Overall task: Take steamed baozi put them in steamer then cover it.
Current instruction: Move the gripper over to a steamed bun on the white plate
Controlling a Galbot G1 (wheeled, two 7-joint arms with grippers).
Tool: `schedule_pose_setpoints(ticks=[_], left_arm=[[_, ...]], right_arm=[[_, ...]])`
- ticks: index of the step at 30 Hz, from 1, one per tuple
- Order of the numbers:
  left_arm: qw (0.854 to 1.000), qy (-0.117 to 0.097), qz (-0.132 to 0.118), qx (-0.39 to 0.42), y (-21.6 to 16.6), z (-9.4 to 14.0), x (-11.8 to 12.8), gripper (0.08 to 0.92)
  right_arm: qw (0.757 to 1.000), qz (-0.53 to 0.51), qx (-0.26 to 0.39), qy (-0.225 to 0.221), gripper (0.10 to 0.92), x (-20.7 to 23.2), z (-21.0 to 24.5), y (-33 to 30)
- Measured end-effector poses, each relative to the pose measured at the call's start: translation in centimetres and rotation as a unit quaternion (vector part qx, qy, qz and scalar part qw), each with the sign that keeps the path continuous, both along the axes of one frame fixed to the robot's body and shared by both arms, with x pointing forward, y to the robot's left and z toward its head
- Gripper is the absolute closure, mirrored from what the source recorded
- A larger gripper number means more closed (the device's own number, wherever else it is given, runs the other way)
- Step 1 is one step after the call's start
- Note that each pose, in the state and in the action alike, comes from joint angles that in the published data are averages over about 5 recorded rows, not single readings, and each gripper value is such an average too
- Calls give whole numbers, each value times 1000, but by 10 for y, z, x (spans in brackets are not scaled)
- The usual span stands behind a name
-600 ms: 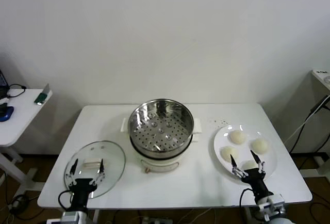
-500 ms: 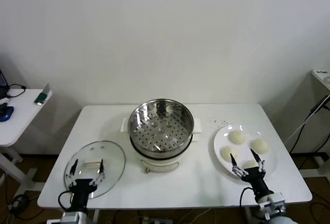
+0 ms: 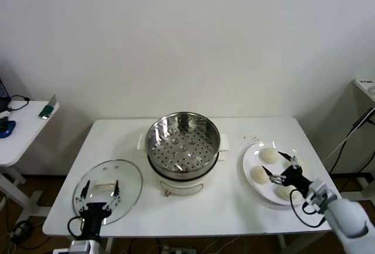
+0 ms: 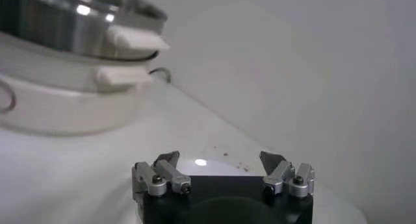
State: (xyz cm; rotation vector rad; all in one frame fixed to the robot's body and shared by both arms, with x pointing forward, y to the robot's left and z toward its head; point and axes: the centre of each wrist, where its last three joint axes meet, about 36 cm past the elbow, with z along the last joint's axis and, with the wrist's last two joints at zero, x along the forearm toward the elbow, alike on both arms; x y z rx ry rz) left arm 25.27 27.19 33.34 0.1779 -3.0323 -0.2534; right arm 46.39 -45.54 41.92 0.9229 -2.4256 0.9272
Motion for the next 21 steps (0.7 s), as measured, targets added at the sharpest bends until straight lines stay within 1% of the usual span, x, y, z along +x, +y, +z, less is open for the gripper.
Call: schedule_pose_setpoints(ticks=[5, 11, 16, 21], left_arm=[[1000, 1, 0, -6, 1, -2, 1, 177], [1000, 5, 4, -24, 4, -2, 2, 177], [999, 9, 8, -35, 6, -4, 2, 177], [999, 12, 11, -41, 7, -5, 2, 177]], right_arm=[[992, 73, -85, 58, 200, 50, 30, -15], [969, 132, -170, 119, 200, 106, 63, -20], [948, 159, -225, 160, 200, 143, 80, -16], [926, 178, -268, 196, 200, 175, 83, -5]])
